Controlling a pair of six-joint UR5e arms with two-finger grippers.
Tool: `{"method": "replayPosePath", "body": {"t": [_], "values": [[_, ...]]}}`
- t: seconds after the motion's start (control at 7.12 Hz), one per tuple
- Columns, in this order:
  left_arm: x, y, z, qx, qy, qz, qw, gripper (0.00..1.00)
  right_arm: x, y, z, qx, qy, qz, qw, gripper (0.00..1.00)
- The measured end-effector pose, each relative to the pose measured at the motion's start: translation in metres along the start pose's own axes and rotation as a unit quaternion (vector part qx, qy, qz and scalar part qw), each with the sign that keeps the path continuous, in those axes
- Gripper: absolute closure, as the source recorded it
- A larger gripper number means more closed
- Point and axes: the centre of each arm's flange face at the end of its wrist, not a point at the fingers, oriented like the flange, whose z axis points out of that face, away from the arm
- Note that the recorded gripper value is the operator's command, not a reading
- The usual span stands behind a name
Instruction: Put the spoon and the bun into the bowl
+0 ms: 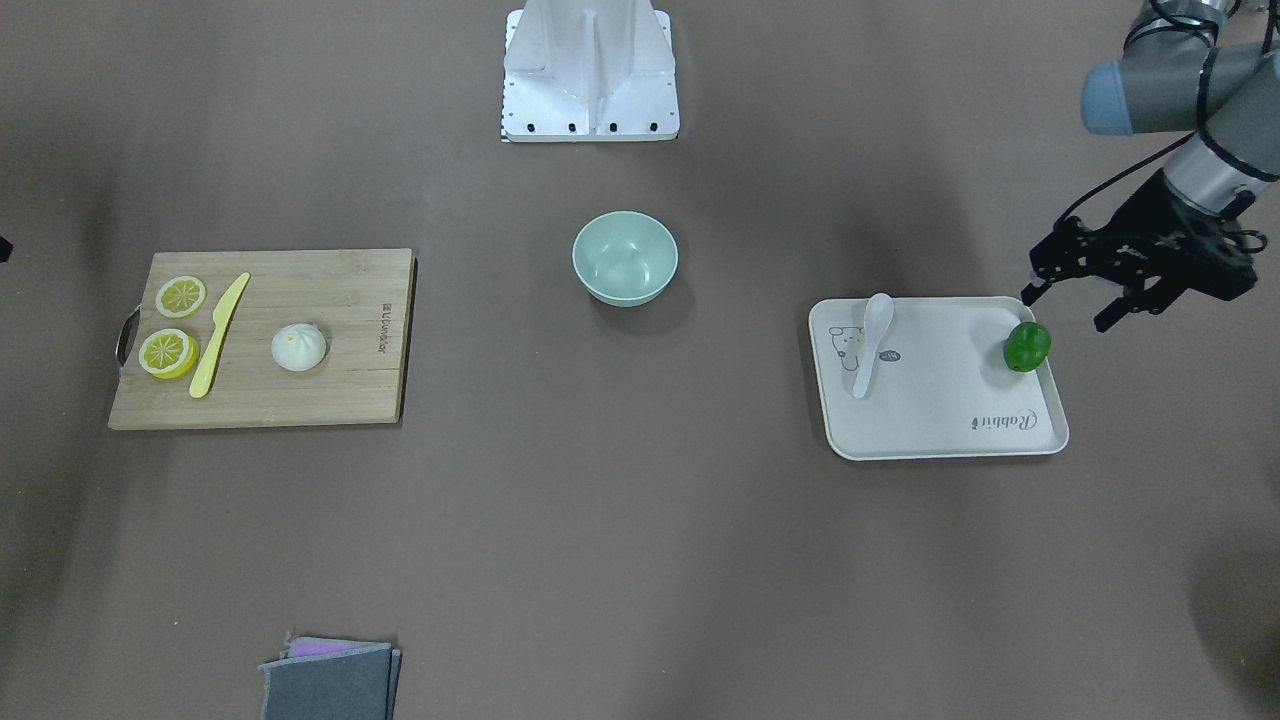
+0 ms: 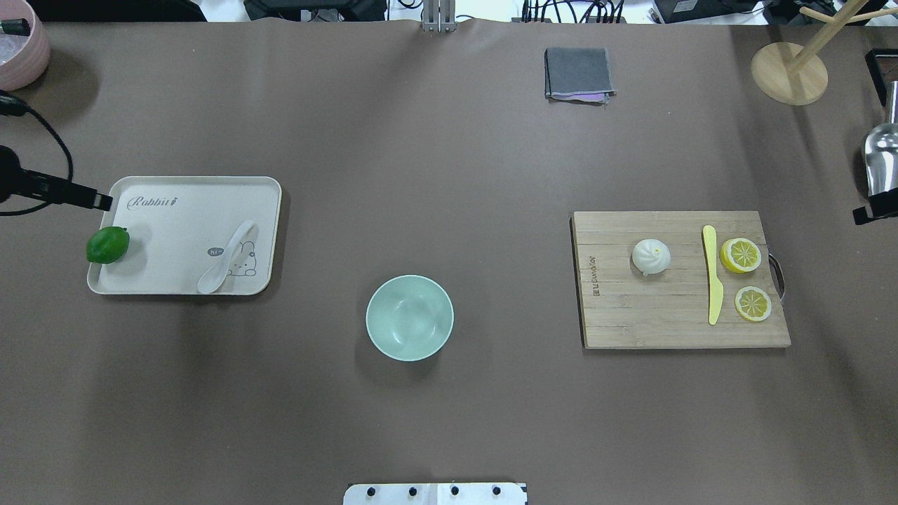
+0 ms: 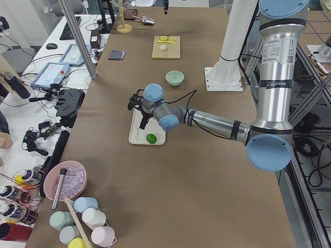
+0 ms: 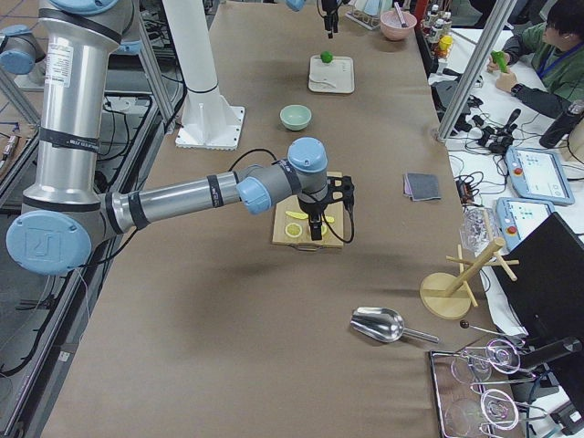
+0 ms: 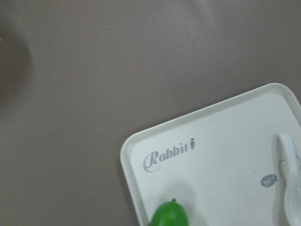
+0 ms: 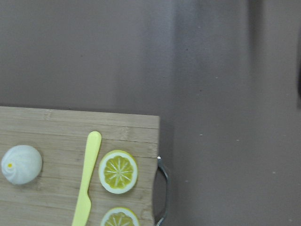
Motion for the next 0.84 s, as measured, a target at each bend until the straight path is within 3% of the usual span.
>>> {"method": "replayPosePath", "body": {"t": [0.28,0.56,0.84], "values": [[0.071,0.002,0.052,0.006,0.001,-0.024,0.9997,0.03,-0.054,0.005,0.037,0.020,0.014,0.033,0.9992,0.00],[0.112,0.013,0.091,0.014,-0.011,-0.035,0.9992,0.29,-0.078,0.010,0.053,0.030,0.025,0.043,0.9983,0.00],[0.119,0.023,0.114,0.009,-0.023,-0.028,0.9993,0.30,-0.084,0.011,0.056,0.032,0.025,0.041,0.9983,0.00]]}}
